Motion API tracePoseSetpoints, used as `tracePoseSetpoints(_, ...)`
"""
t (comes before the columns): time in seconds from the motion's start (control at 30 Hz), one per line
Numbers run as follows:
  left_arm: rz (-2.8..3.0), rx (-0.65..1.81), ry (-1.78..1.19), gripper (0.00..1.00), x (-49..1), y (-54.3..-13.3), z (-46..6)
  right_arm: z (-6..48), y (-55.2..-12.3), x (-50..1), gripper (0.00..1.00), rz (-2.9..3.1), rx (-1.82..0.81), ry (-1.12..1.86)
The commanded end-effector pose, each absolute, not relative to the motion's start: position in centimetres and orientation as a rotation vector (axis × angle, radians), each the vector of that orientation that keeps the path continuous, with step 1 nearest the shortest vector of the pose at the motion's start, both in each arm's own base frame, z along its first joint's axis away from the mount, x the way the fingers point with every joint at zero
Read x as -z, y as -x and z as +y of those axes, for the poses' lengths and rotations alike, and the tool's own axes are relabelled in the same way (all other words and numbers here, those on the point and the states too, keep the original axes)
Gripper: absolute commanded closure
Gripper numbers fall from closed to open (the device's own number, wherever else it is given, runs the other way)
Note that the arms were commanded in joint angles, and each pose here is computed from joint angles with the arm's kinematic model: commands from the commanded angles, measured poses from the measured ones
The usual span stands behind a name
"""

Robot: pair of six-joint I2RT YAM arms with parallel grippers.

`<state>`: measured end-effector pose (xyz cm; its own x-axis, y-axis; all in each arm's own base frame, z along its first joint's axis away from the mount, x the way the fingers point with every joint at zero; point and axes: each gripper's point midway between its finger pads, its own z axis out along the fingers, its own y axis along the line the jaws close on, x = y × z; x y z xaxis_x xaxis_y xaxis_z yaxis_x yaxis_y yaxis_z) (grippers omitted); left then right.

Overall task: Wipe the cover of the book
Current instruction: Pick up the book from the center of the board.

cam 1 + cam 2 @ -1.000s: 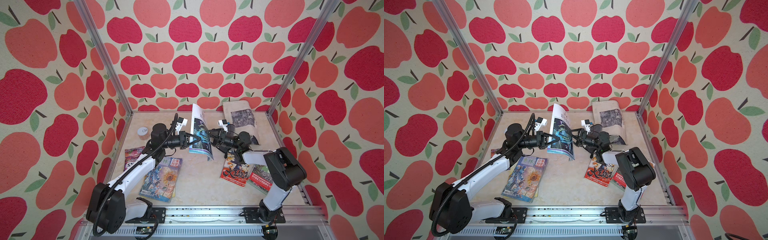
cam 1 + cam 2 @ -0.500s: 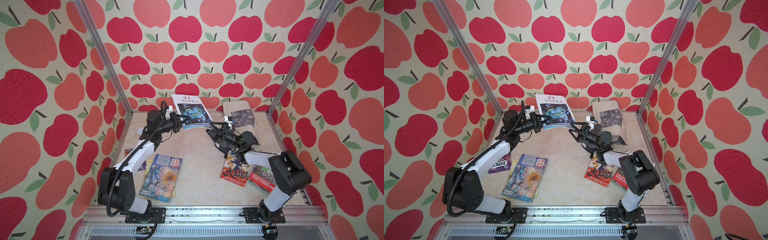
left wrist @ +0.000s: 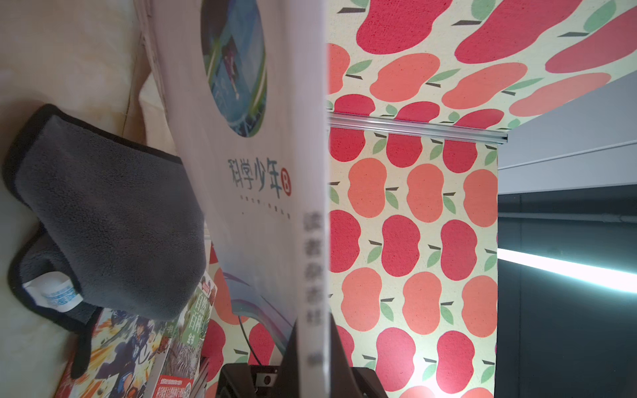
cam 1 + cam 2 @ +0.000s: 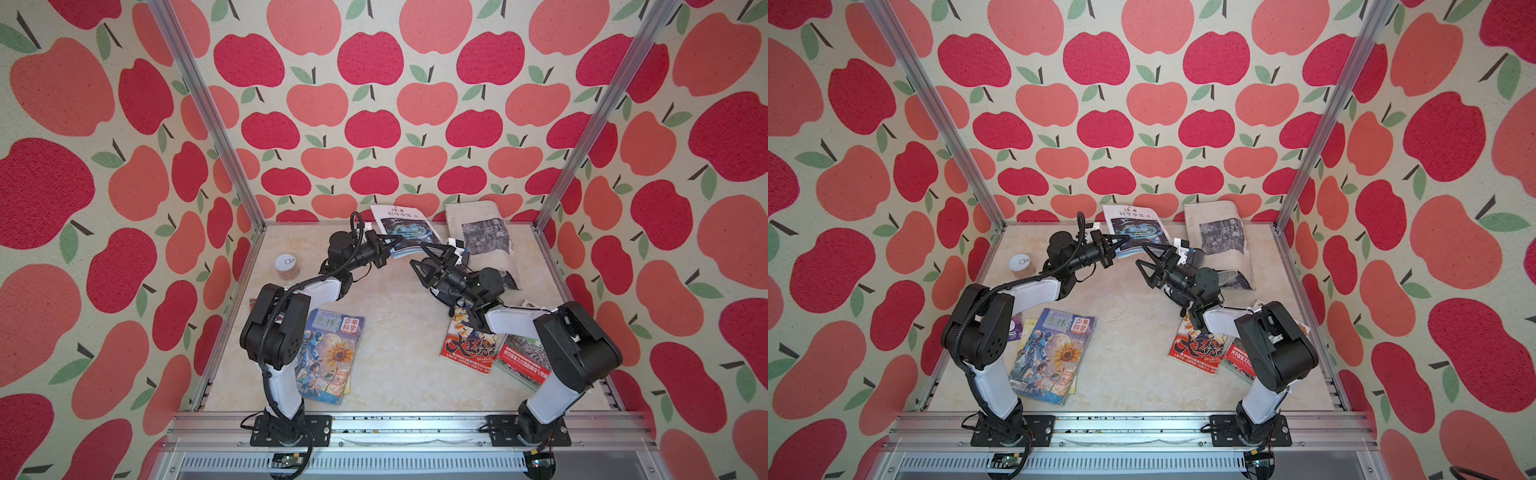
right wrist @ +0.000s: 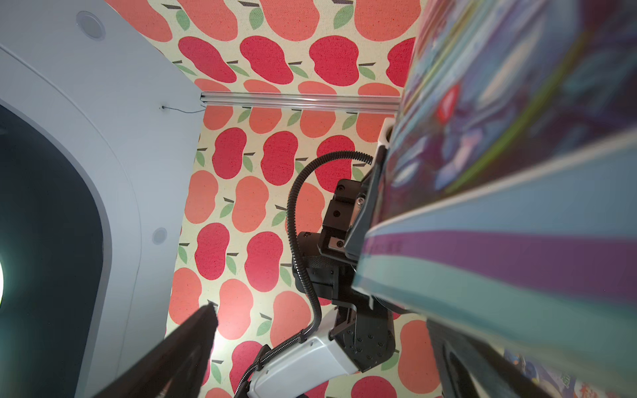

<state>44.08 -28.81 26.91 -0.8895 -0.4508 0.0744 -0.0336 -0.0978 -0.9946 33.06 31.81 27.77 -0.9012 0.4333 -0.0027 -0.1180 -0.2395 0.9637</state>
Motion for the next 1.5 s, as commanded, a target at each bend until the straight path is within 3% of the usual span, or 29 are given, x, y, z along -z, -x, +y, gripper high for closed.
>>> tracePoseSetpoints(0.0,1.716,2.100,0.255,1.00,-34.1,-42.1,-27.9,32.4,-32.1,-27.7,0.01,1.662,-2.238,-0.428)
tracePoseSetpoints(0.17,1.774,2.144,0.122,1.00,-33.9,-39.1,-29.9,32.4,-32.4,-28.6,0.01,1.632,-2.214,-0.382)
tracePoseSetpoints(0.43,1.839,2.201,0.078,1.00,-31.4,-34.8,-28.3,29.5,-33.4,-27.9,0.01,1.638,-2.170,-0.408)
tracePoseSetpoints(1.13,2.156,2.298,-0.161,1.00,-27.6,-27.0,-28.2,26.6,-33.0,-31.8,0.10,1.770,-2.167,0.099)
tracePoseSetpoints(1.27,2.228,2.228,-0.166,1.00,-26.6,-26.3,-27.9,26.7,-32.7,-30.6,0.19,1.840,-2.136,0.107)
tracePoseSetpoints(1.47,2.324,2.089,-0.141,1.00,-25.6,-25.8,-26.8,26.3,-31.8,-29.2,0.51,1.898,-2.084,0.100)
